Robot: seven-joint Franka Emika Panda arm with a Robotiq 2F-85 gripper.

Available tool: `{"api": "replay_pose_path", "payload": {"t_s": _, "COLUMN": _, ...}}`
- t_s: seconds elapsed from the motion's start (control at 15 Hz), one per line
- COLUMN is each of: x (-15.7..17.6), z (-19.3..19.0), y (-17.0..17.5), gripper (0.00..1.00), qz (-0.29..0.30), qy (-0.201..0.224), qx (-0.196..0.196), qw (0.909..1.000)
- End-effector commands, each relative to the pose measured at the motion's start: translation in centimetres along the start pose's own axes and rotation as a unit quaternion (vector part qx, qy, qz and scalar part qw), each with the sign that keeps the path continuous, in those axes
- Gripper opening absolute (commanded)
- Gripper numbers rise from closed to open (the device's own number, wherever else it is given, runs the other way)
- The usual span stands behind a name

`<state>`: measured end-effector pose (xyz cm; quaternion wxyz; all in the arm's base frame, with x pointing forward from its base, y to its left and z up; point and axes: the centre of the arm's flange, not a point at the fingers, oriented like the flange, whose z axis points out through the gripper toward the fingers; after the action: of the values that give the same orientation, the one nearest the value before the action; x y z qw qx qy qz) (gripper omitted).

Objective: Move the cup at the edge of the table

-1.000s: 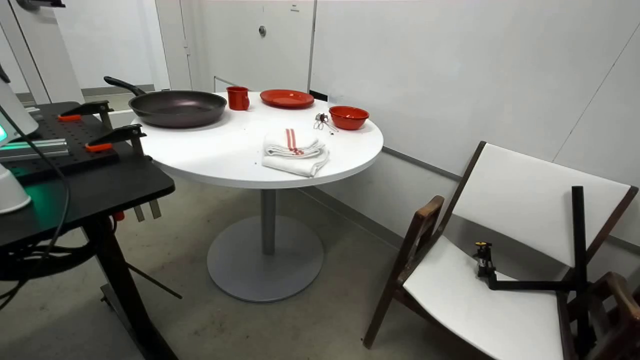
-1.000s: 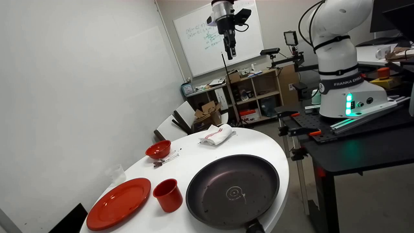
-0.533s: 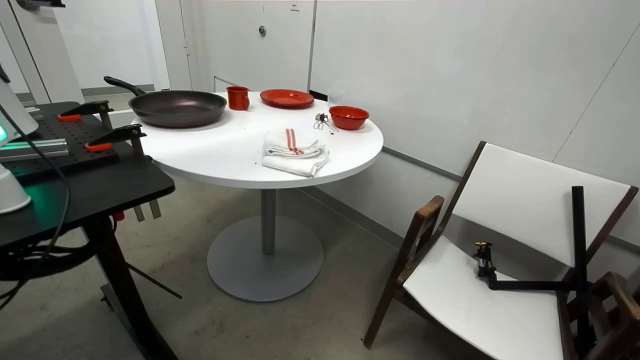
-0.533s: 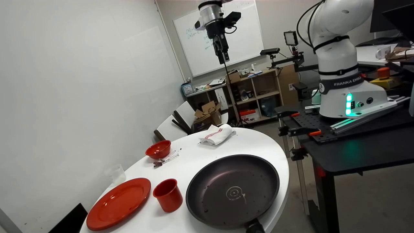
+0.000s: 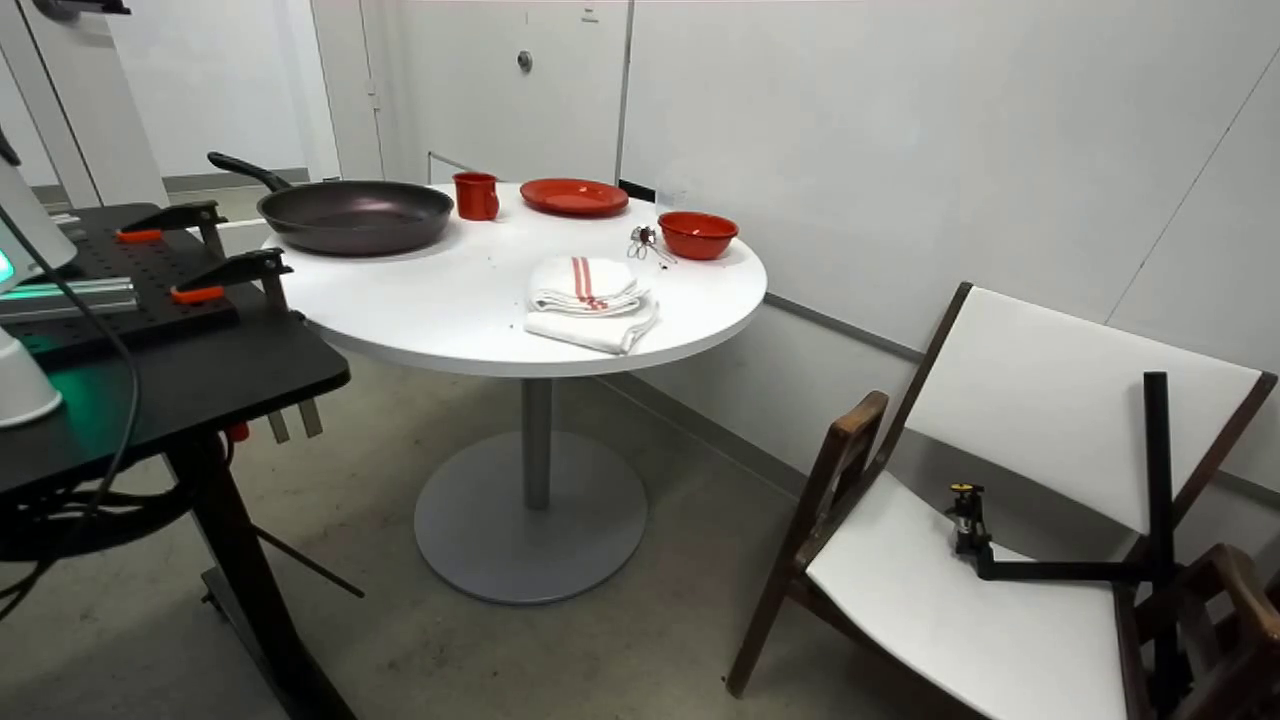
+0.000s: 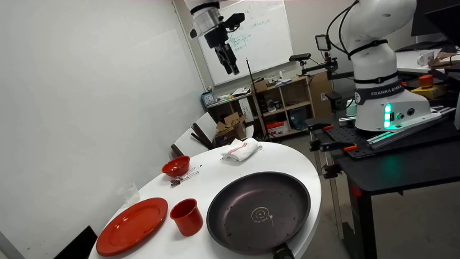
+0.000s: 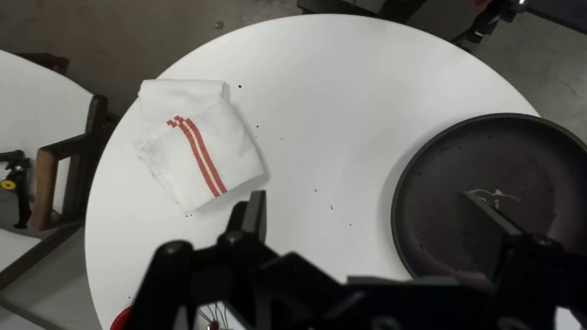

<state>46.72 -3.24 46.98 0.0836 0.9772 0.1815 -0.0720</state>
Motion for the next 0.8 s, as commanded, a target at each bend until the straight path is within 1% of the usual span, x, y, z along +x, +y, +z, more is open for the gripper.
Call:
{"api": "replay_pose_path", "payload": {"t_s": 0.0, "x": 6.0, "z": -1.9, "y": -1.6, "gripper": 1.00, "qz": -0.021, "qy": -0.068, "qx": -0.072, "qw": 0.9949}}
{"api": "replay_pose_path", "payload": {"t_s": 0.2, "x": 10.2, "z": -2.7, "y": -3.6, "gripper": 1.00, "qz": -0.060, "qy": -0.098, "qx": -0.112, "qw": 0.9870}}
{"api": "replay_pose_path", "payload": {"t_s": 0.33, "x": 13.0, "z": -2.9, "y": -4.5, "gripper": 1.00, "qz": -0.088, "qy": -0.109, "qx": -0.125, "qw": 0.9822}}
{"api": "replay_pose_path", "payload": {"t_s": 0.47, "x": 15.6, "z": -2.7, "y": -4.8, "gripper": 1.00, "qz": -0.114, "qy": -0.111, "qx": -0.133, "qw": 0.9782}}
{"api": "replay_pose_path", "payload": {"t_s": 0.6, "x": 18.0, "z": -2.4, "y": -5.2, "gripper": 1.00, "qz": -0.145, "qy": -0.102, "qx": -0.131, "qw": 0.9754}}
{"api": "replay_pose_path", "payload": {"t_s": 0.73, "x": 20.2, "z": -2.1, "y": -5.5, "gripper": 1.00, "qz": -0.182, "qy": -0.082, "qx": -0.114, "qw": 0.9731}}
